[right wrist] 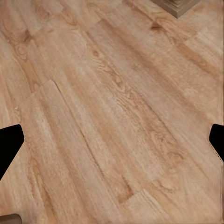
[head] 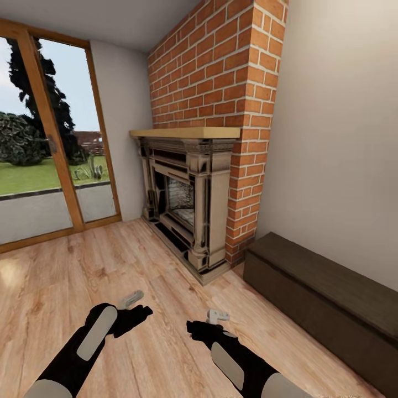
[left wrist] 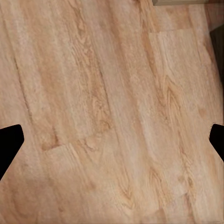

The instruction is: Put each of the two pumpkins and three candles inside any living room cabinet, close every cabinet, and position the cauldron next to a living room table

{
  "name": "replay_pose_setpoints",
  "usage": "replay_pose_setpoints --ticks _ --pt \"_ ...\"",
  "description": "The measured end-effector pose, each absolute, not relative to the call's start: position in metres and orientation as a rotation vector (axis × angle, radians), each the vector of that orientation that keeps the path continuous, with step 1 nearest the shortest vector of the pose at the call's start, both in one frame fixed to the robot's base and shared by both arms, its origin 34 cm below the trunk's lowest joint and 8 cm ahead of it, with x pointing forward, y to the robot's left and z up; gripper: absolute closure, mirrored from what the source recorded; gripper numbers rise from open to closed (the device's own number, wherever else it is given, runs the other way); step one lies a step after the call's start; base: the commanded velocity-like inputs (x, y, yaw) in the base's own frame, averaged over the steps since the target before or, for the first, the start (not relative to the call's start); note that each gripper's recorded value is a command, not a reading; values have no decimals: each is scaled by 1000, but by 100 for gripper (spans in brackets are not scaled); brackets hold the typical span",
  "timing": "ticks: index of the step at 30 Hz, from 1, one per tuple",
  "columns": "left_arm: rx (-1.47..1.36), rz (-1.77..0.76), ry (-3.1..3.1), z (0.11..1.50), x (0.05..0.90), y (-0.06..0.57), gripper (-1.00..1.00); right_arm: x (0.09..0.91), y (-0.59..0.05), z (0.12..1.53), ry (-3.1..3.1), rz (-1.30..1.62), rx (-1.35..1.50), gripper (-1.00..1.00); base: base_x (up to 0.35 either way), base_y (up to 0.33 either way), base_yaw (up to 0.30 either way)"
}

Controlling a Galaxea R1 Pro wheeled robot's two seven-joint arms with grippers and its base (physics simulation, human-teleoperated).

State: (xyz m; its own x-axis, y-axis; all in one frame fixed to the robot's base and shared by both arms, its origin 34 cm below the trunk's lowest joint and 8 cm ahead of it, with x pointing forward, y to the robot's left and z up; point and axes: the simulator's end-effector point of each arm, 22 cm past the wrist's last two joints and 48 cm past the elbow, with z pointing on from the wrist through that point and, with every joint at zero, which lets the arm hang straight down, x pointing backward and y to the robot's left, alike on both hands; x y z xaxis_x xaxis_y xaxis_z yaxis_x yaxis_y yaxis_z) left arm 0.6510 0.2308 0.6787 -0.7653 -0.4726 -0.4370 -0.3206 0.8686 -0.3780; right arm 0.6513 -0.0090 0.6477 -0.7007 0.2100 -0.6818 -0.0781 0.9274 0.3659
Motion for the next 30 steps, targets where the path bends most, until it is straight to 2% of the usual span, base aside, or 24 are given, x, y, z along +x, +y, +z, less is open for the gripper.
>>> replay_pose_setpoints --ticks 30 --pt "-577 -377 2505 679 651 234 -100 651 -10 647 2303 474 95 -100 0 9 -270"
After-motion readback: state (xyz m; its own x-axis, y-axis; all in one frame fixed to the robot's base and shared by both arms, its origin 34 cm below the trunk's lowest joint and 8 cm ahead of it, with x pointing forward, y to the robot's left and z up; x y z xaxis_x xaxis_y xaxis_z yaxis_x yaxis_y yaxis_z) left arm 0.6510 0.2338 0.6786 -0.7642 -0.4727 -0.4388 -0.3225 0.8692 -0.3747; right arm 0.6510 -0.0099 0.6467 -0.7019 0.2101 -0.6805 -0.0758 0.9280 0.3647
